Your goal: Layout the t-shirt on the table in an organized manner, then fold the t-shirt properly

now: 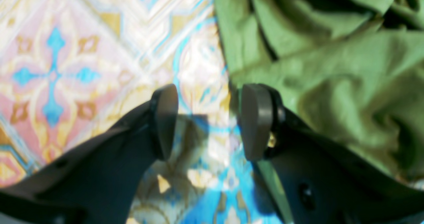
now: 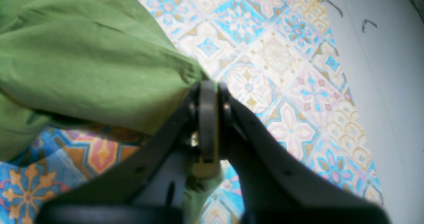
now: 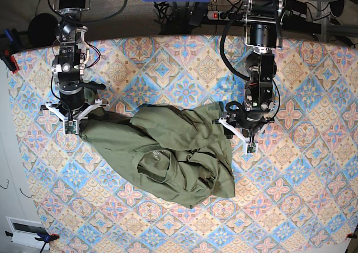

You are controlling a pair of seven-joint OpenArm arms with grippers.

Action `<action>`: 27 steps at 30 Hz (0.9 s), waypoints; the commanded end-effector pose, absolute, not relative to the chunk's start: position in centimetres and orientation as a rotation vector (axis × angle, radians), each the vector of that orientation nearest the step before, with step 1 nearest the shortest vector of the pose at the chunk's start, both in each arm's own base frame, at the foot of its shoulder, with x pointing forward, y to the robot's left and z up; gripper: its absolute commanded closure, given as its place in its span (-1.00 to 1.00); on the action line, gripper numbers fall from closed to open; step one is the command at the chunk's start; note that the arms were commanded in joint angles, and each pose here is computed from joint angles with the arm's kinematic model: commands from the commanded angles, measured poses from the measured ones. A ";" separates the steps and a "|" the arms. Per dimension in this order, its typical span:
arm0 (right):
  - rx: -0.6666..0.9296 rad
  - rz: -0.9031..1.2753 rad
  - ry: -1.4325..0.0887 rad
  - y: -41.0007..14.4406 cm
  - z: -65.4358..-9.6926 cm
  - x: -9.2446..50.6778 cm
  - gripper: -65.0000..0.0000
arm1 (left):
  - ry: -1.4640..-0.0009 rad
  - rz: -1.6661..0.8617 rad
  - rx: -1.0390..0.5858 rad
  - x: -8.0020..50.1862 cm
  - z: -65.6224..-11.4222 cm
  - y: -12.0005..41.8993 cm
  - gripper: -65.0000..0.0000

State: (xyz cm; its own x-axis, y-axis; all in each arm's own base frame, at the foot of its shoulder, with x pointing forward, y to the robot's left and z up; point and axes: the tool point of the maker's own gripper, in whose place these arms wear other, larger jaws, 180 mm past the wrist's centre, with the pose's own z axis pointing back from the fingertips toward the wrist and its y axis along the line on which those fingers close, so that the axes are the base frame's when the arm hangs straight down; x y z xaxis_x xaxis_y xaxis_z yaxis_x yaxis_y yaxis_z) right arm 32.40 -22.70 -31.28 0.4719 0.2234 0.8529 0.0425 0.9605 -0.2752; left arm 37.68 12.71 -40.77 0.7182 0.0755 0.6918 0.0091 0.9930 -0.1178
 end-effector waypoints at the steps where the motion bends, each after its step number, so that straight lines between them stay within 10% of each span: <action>1: -0.293 0.117 -1.134 -23.0 -29.6 33.1 0.98 | -0.815 0.035 -0.124 38.9 -39.5 12.6 0.08; 9: -0.286 0.111 -1.127 -22.9 -30.0 33.2 0.98 | -0.801 -0.089 -0.288 38.4 -39.4 7.7 0.17; 16: -0.285 0.109 -1.127 -22.8 -30.0 33.2 0.98 | -0.784 -0.167 -0.328 37.8 -40.0 6.6 1.00; 27: -0.284 0.111 -1.126 -22.8 -30.0 33.2 0.98 | -0.893 -0.228 -0.255 35.8 -36.4 9.5 1.00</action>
State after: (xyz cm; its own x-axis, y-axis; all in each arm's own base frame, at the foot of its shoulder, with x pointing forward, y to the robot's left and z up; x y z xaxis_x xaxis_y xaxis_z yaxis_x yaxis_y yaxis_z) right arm 32.50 -22.58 -31.61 0.4780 0.2148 0.8517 0.0438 0.9626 -0.2674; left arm 34.86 9.86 -38.04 0.6504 -0.0971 0.7534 0.2877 0.9494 -0.1260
